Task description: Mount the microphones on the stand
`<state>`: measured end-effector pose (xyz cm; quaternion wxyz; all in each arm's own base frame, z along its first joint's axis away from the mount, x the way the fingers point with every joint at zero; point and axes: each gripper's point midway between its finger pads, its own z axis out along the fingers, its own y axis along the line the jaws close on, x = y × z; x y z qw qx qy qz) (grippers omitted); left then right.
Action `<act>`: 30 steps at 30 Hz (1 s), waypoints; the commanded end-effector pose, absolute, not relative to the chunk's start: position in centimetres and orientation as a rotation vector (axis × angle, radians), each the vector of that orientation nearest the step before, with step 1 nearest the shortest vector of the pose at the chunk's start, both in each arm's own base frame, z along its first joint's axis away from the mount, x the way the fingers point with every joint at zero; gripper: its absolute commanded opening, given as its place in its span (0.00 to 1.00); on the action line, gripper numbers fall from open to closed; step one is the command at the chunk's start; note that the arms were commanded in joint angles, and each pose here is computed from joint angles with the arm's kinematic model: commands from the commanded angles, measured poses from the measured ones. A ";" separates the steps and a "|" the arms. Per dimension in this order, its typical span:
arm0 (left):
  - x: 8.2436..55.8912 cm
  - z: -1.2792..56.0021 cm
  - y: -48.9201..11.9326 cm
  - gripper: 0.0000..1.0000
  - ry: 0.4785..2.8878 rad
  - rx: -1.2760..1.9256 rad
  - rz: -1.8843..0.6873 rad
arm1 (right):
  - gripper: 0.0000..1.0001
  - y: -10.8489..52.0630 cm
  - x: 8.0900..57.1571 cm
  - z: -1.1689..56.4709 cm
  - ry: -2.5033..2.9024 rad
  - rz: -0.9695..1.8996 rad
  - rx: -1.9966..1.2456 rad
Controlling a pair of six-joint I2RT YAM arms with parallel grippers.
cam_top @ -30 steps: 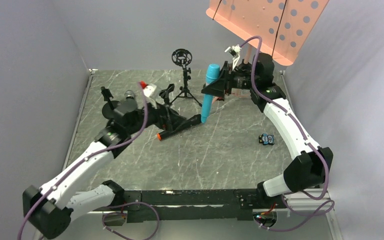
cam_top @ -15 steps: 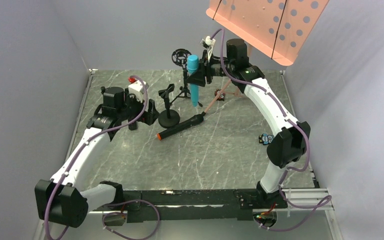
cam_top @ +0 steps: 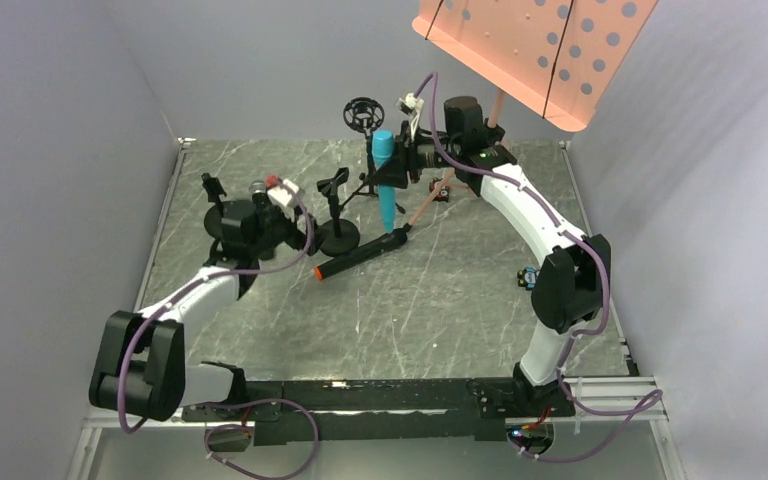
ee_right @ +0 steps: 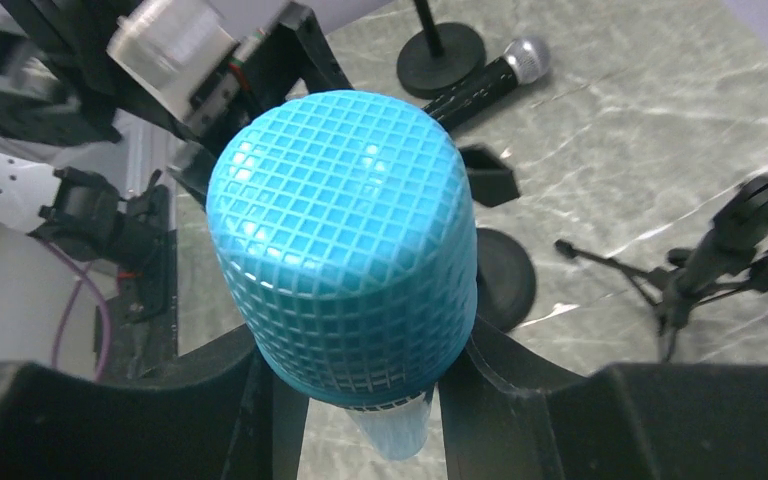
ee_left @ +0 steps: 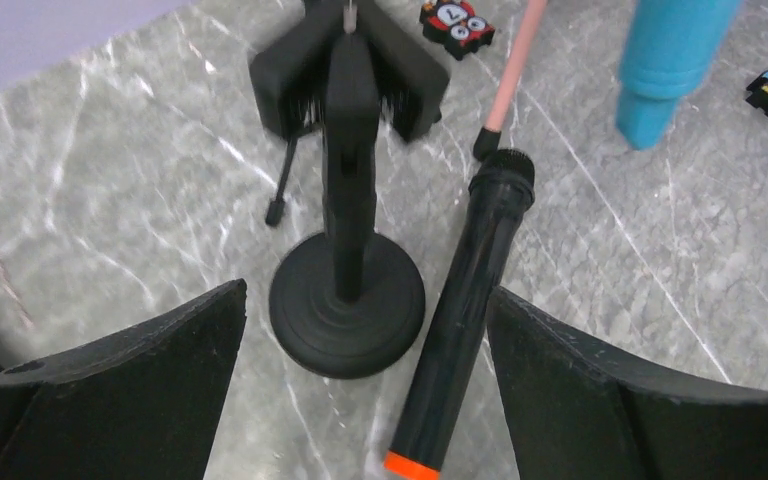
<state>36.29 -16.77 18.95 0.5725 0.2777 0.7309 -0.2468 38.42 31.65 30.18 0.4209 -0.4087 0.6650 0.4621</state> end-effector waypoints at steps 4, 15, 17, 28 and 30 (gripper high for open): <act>38.2 20.9 -17.1 0.92 1.413 0.481 -0.596 | 0.05 31.5 34.9 33.3 1.554 1.261 -1.022; 42.4 19.8 -20.5 0.88 1.396 0.493 -0.628 | 0.06 31.3 34.3 32.8 1.560 1.291 -1.005; 42.8 19.6 -21.0 0.86 1.400 0.496 -0.624 | 0.06 31.3 34.2 32.7 1.563 1.294 -1.006; 43.2 18.1 -21.5 0.27 1.455 0.545 -0.607 | 0.06 30.5 34.4 32.4 1.569 1.300 -0.988; 43.3 18.3 -21.4 0.13 1.452 0.564 -0.593 | 0.06 30.5 34.3 32.3 1.568 1.302 -0.988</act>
